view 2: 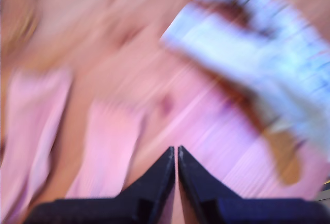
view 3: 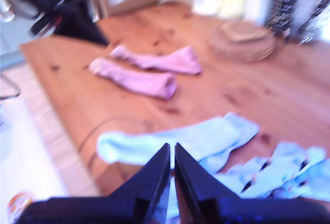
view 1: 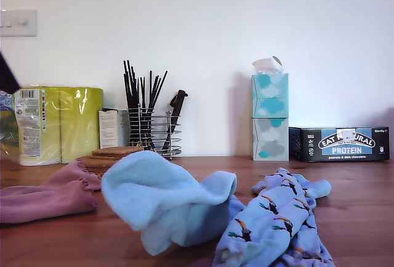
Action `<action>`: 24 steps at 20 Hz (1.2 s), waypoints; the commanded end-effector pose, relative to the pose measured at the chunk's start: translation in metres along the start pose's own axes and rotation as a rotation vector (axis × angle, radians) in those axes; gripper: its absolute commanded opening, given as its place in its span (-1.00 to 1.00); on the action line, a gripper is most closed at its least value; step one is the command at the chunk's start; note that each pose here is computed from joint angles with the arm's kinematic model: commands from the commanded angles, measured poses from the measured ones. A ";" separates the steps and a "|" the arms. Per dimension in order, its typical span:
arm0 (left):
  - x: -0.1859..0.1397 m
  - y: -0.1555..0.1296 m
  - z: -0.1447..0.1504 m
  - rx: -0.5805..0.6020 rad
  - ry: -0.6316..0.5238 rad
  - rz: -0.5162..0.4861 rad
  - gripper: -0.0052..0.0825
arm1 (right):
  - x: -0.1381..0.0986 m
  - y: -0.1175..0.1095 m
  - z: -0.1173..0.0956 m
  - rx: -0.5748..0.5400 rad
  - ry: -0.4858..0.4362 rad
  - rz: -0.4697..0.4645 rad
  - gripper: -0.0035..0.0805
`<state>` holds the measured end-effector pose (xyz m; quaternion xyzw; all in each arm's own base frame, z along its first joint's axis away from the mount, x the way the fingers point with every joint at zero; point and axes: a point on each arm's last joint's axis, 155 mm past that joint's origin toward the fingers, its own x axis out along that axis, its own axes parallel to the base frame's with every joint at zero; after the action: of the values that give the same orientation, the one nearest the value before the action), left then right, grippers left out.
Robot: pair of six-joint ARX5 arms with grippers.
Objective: Pair up the socks based on colour and pattern, by placing each sock on top of its pair
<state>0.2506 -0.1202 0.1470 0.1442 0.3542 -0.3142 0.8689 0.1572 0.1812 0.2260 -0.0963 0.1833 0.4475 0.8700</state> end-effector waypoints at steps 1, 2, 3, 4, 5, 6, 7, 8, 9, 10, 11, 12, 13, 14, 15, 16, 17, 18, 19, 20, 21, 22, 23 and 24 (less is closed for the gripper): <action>-0.005 0.010 0.003 0.019 -0.014 0.044 -0.94 | 0.001 0.005 -0.019 0.030 0.066 0.030 -0.95; -0.004 0.017 -0.001 0.034 0.003 0.056 -0.94 | 0.001 0.006 -0.025 0.036 0.088 0.033 -0.95; -0.001 0.021 -0.005 0.059 0.022 0.063 -0.93 | 0.000 0.006 -0.026 0.034 0.093 0.033 -0.95; 0.005 0.027 -0.009 0.068 0.048 0.067 -0.87 | 0.001 0.006 -0.024 0.031 0.086 0.033 -0.95; 0.012 0.029 -0.011 0.064 0.061 0.061 -0.82 | 0.001 0.006 -0.021 0.027 0.072 0.031 -0.95; 0.021 0.031 -0.014 0.067 0.081 0.053 -0.79 | 0.001 0.005 -0.018 0.023 0.061 0.029 -0.95; 0.031 0.036 -0.016 0.072 0.099 0.050 -0.79 | 0.001 0.005 -0.016 0.021 0.055 0.028 -0.95; 0.041 0.041 -0.018 0.068 0.111 0.051 -0.81 | 0.001 0.005 -0.016 0.017 0.055 0.028 -0.95; 0.050 0.046 -0.021 0.067 0.130 0.059 -0.93 | 0.001 0.005 -0.017 0.015 0.056 0.028 -0.95; 0.059 0.054 -0.027 0.062 0.160 0.079 -0.93 | 0.001 0.005 -0.017 0.014 0.056 0.028 -0.95; 0.066 0.059 -0.036 0.052 0.197 0.088 -0.93 | 0.001 0.004 -0.017 0.014 0.056 0.026 -0.95; 0.071 0.063 -0.048 0.032 0.244 0.090 -0.93 | 0.001 0.004 -0.017 0.014 0.056 0.025 -0.95; 0.074 0.064 -0.061 0.011 0.291 0.081 -0.93 | 0.001 0.004 -0.017 0.014 0.056 0.025 -0.95; 0.077 0.067 -0.070 -0.007 0.326 0.083 -0.93 | 0.001 0.004 -0.017 0.009 0.056 0.026 -0.95; 0.079 0.069 -0.075 -0.025 0.342 0.084 -0.93 | 0.001 0.004 -0.017 0.001 0.056 0.026 -0.95; 0.081 0.072 -0.080 -0.038 0.357 0.089 -0.93 | 0.001 0.004 -0.017 -0.001 0.056 0.026 -0.95; 0.084 0.073 -0.086 -0.055 0.377 0.086 -0.93 | 0.001 0.004 -0.017 -0.001 0.056 0.026 -0.95; 0.087 0.073 -0.092 -0.069 0.399 0.082 -0.93 | 0.001 0.004 -0.017 -0.001 0.056 0.026 -0.95; 0.092 0.072 -0.100 -0.084 0.422 0.073 -0.93 | 0.001 0.004 -0.017 -0.001 0.056 0.026 -0.95; 0.096 0.071 -0.107 -0.103 0.446 0.064 -0.93 | 0.001 0.004 -0.017 -0.001 0.056 0.026 -0.95; 0.101 0.069 -0.114 -0.112 0.469 0.052 -0.93 | 0.001 0.004 -0.017 -0.001 0.056 0.026 -0.95; 0.105 0.065 -0.118 -0.123 0.485 0.034 -0.93 | 0.001 0.004 -0.017 -0.002 0.056 0.026 -0.95; 0.108 0.058 -0.120 -0.131 0.499 0.011 -0.93 | 0.001 0.004 -0.017 -0.004 0.056 0.026 -0.95; 0.111 0.054 -0.121 -0.149 0.510 0.004 -0.93 | 0.001 0.004 -0.017 -0.004 0.056 0.026 -0.95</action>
<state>0.2951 -0.0657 -0.0036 0.1625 0.5636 -0.2310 0.7763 0.1492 0.1800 0.2136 -0.1077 0.2064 0.4586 0.8576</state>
